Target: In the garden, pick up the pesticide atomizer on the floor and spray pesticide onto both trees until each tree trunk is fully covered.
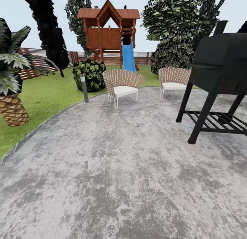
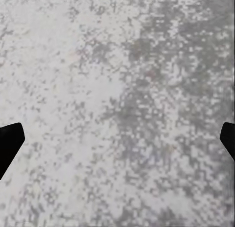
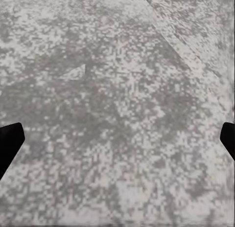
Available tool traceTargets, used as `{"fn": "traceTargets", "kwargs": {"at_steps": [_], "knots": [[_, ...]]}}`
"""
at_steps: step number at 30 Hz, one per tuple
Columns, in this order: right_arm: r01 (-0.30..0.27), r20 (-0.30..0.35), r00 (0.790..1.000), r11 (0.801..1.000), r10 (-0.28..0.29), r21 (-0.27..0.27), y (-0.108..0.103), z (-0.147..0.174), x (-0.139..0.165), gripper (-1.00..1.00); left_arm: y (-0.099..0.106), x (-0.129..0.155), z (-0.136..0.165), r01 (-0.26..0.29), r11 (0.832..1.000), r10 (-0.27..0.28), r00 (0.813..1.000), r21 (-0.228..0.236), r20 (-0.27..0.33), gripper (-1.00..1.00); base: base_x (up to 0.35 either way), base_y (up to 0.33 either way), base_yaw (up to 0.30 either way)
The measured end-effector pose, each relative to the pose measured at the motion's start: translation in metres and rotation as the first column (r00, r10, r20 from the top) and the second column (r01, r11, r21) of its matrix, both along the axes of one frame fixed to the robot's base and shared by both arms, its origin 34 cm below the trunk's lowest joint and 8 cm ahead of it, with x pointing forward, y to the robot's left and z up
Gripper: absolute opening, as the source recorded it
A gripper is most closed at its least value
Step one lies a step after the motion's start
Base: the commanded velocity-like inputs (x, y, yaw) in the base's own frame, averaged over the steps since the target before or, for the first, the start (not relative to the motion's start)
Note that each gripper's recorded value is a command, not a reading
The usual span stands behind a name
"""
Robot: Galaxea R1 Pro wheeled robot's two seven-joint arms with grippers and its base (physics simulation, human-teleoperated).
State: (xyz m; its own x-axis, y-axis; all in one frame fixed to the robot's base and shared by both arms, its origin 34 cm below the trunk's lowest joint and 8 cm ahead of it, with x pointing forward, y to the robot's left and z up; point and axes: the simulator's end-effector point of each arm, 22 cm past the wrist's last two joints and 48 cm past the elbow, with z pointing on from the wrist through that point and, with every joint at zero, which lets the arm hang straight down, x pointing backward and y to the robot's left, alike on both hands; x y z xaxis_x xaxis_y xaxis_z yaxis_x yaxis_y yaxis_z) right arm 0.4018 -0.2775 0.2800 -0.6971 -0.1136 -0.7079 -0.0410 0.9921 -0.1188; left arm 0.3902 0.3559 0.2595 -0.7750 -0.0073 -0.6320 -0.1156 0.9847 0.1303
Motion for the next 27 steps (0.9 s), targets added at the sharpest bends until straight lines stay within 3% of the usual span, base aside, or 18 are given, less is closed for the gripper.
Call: {"fn": "traceTargets", "kwargs": {"at_steps": [27], "knots": [[0.000,-0.001,1.000,1.000,0.000,0.000,0.0000,-0.0001,-0.0001,1.00,0.0000,-0.0003,-0.0001,0.000,1.000,0.000,1.000,0.000,-0.001,1.00,0.000,0.000,-0.264]]}}
